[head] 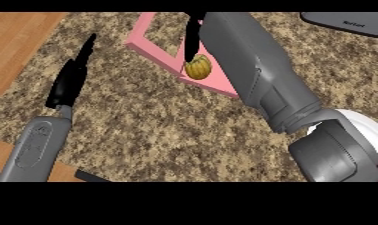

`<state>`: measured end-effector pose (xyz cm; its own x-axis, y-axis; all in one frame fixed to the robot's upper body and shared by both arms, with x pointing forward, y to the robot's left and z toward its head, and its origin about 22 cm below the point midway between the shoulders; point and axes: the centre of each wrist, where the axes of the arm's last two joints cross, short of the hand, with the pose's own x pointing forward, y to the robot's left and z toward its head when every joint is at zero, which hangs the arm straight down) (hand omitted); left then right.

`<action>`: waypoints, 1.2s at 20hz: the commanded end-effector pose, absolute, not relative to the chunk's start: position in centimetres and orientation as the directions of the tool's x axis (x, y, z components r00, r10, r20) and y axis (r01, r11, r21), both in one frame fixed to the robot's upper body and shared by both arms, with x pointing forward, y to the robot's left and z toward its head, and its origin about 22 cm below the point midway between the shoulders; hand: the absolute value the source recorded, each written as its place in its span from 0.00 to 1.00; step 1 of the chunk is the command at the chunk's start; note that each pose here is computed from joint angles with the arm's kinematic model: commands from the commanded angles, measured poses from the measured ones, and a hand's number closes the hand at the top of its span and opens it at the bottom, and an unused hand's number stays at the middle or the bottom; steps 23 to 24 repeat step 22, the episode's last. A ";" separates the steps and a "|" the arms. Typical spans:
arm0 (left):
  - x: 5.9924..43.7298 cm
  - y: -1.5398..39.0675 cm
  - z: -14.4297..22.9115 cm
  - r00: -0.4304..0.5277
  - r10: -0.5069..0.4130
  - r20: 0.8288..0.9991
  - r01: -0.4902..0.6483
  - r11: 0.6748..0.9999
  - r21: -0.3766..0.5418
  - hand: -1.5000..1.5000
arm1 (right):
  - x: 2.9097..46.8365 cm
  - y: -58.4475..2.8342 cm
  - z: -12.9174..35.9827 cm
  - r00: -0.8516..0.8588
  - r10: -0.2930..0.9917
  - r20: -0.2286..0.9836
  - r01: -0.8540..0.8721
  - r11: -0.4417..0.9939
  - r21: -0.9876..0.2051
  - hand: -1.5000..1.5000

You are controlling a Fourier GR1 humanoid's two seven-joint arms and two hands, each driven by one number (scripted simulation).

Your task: Pick the squash from the plate and place it in the cardboard box

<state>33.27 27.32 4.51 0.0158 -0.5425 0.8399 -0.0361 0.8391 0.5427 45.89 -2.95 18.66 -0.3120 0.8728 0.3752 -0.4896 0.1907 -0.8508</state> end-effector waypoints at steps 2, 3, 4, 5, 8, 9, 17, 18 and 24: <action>33.1 28.0 4.6 0.033 -0.542 0.839 -0.062 0.837 0.543 0.50 | 45.8 -2.0 21.1 -0.290 0.830 0.476 -0.475 0.307 -0.825 0.00; 32.9 28.4 4.5 0.041 -0.537 0.842 -0.067 0.840 0.539 0.50 | 45.8 -1.8 21.7 -0.285 0.827 0.484 -0.468 0.320 -0.824 0.00; 33.1 27.6 4.3 0.032 -0.535 0.844 -0.076 0.841 0.536 0.50 | 45.7 -1.4 22.7 -0.291 0.822 0.490 -0.463 0.327 -0.824 0.00; 33.2 29.2 4.8 0.037 -0.549 0.835 -0.094 0.830 0.550 0.50 | 45.7 -1.3 22.8 -0.282 0.821 0.497 -0.444 0.348 -0.826 0.00; 32.8 28.9 4.1 0.051 -0.539 0.841 -0.089 0.836 0.541 0.50 | 46.2 -2.9 24.8 -0.272 0.833 0.482 -0.413 0.352 -0.840 0.00; 32.9 28.7 4.3 0.058 -0.541 0.839 -0.100 0.833 0.544 0.50 | 46.3 -3.2 26.1 -0.275 0.838 0.471 -0.411 0.340 -0.846 0.00; 32.2 29.1 3.7 0.060 -0.537 0.842 -0.113 0.834 0.540 0.50 | 46.9 -6.8 31.5 -0.275 0.856 0.438 -0.374 0.325 -0.869 0.00; 32.3 29.0 3.9 0.054 -0.544 0.837 -0.103 0.831 0.546 0.50 | 47.1 -8.1 32.4 -0.271 0.856 0.441 -0.384 0.324 -0.865 0.00; 32.3 29.6 4.2 0.045 -0.541 0.840 -0.112 0.832 0.543 0.50 | 47.2 -9.7 34.0 -0.255 0.883 0.395 -0.428 0.263 -0.865 0.00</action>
